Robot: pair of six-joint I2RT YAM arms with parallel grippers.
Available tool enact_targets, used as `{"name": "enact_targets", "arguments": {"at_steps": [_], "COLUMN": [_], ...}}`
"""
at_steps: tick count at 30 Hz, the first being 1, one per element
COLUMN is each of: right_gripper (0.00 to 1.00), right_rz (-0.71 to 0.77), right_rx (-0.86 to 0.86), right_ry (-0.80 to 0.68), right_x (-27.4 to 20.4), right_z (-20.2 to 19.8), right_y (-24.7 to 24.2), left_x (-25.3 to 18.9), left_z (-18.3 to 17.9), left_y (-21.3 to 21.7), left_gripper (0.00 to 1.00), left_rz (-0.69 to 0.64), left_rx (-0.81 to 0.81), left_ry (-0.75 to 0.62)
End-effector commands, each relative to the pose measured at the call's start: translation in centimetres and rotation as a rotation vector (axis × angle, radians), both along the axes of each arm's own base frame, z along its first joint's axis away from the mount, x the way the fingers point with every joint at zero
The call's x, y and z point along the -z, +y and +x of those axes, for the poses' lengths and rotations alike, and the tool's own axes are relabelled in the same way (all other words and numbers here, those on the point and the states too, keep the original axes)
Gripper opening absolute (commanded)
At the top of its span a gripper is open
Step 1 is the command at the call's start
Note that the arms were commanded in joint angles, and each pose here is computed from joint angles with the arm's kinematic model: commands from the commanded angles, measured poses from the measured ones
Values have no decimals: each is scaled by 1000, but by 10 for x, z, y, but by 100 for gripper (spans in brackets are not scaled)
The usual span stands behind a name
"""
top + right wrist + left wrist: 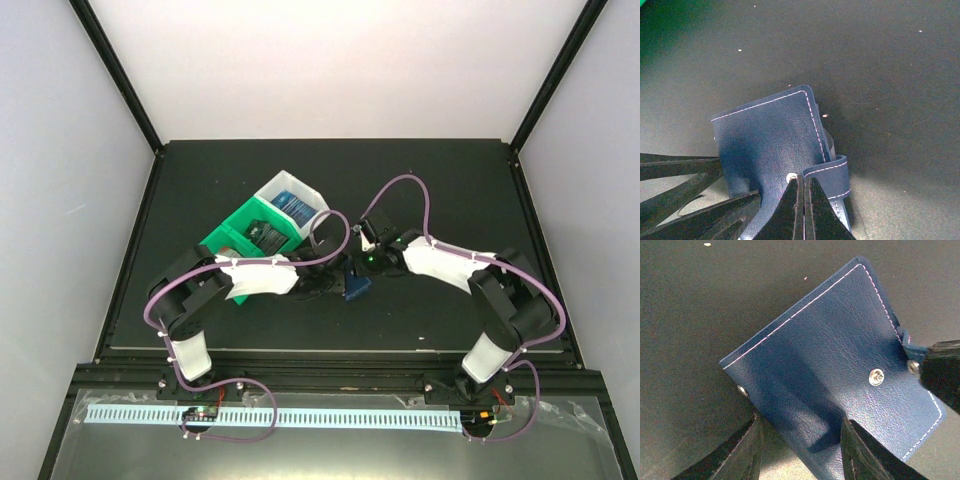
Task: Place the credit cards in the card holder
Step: Close the card holder at the center of the board.
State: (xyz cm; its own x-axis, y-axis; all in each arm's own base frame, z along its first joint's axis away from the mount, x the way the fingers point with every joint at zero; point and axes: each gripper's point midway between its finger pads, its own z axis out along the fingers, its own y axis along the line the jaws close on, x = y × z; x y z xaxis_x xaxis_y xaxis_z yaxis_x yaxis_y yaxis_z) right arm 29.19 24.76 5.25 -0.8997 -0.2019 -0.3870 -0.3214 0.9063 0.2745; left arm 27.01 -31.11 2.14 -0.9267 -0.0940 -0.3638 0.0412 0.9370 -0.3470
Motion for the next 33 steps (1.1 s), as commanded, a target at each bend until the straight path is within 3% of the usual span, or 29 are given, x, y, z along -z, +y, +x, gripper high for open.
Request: {"name": "enact_targets", "arguments": {"at_steps": [1, 33], "right_gripper": [1, 1], "right_rz": [33, 59], "right_rx": [-35, -115], "right_ry": [45, 96], "right_x": [12, 21], "right_z": [-6, -14], "right_y": [8, 20], "left_x": [37, 41], "left_z": [-16, -18], "left_y": [35, 28], "left_gripper": [44, 37], "left_rz": [106, 50], "left_rx": [-43, -24], "left_ry": [104, 124]}}
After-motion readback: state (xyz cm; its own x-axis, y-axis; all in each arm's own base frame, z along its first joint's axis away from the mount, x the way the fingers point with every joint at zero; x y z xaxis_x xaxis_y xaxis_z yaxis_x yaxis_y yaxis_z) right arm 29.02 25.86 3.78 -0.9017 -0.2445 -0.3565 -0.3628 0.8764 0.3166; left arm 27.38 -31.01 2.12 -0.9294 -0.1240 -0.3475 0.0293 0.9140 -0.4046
